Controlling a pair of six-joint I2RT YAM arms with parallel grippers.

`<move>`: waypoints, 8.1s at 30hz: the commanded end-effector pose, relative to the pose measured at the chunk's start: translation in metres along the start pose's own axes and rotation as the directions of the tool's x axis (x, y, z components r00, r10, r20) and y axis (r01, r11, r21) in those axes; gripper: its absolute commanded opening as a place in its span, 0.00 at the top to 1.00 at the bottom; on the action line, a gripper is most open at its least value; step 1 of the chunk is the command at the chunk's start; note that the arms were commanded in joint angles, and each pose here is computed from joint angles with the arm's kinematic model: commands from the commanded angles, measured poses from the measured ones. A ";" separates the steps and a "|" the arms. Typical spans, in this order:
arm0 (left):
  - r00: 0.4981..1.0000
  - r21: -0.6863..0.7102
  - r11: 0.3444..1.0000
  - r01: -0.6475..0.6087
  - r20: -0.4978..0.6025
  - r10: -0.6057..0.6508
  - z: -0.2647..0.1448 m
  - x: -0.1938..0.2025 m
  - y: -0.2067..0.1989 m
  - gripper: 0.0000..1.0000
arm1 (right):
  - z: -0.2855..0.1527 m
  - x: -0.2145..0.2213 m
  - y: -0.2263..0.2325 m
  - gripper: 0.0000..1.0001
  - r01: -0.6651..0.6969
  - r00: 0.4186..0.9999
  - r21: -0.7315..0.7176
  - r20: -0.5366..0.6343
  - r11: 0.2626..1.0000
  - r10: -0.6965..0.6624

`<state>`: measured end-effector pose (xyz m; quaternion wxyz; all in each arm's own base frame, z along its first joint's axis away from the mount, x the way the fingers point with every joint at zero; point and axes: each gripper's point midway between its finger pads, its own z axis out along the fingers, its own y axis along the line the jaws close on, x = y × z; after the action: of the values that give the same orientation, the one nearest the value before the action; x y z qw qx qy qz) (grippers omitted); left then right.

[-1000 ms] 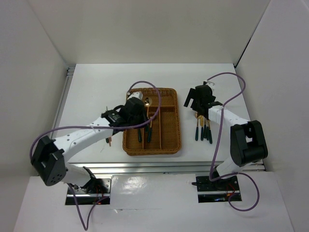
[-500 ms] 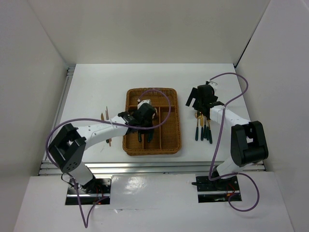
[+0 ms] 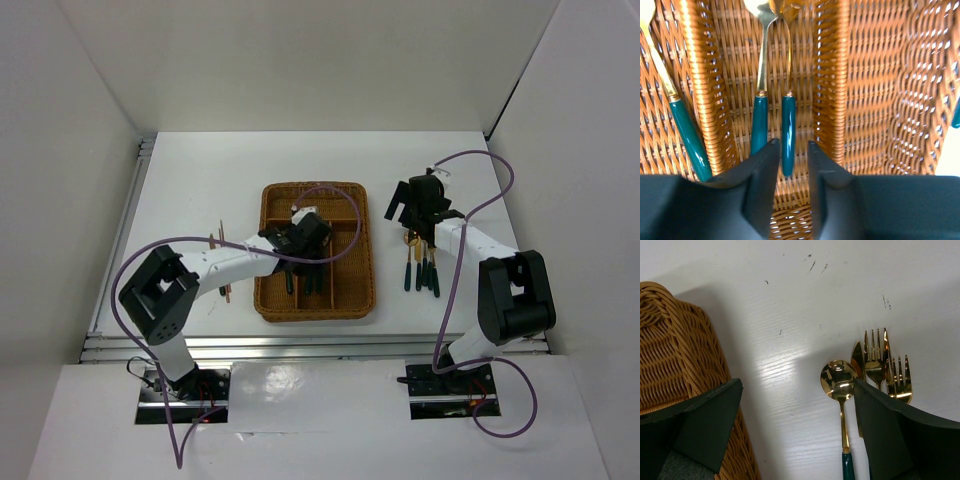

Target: Sort the eating utensils into containers

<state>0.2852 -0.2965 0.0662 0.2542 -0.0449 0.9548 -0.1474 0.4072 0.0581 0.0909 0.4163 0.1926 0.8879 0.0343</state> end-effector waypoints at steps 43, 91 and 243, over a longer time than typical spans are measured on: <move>0.897 -0.284 0.857 0.429 0.245 -0.368 -0.064 -0.031 0.260 0.32 | 0.000 -0.004 0.009 0.00 -0.027 1.000 -0.052 0.007 0.998 0.027; 0.940 -0.501 0.798 0.336 0.125 -0.318 -0.031 -0.022 0.294 0.73 | 0.006 -0.004 0.009 0.00 -0.025 1.000 -0.039 0.004 0.999 0.025; 0.918 0.052 0.997 -0.048 0.396 0.024 -0.133 -0.102 0.036 0.00 | -0.036 0.113 -0.054 0.38 -0.028 0.943 0.070 -0.328 0.997 0.049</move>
<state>0.3065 -0.2200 0.2048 0.4356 -0.0490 0.8856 -0.1538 0.2979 0.0611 0.0215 0.2534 0.2104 0.9422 0.0620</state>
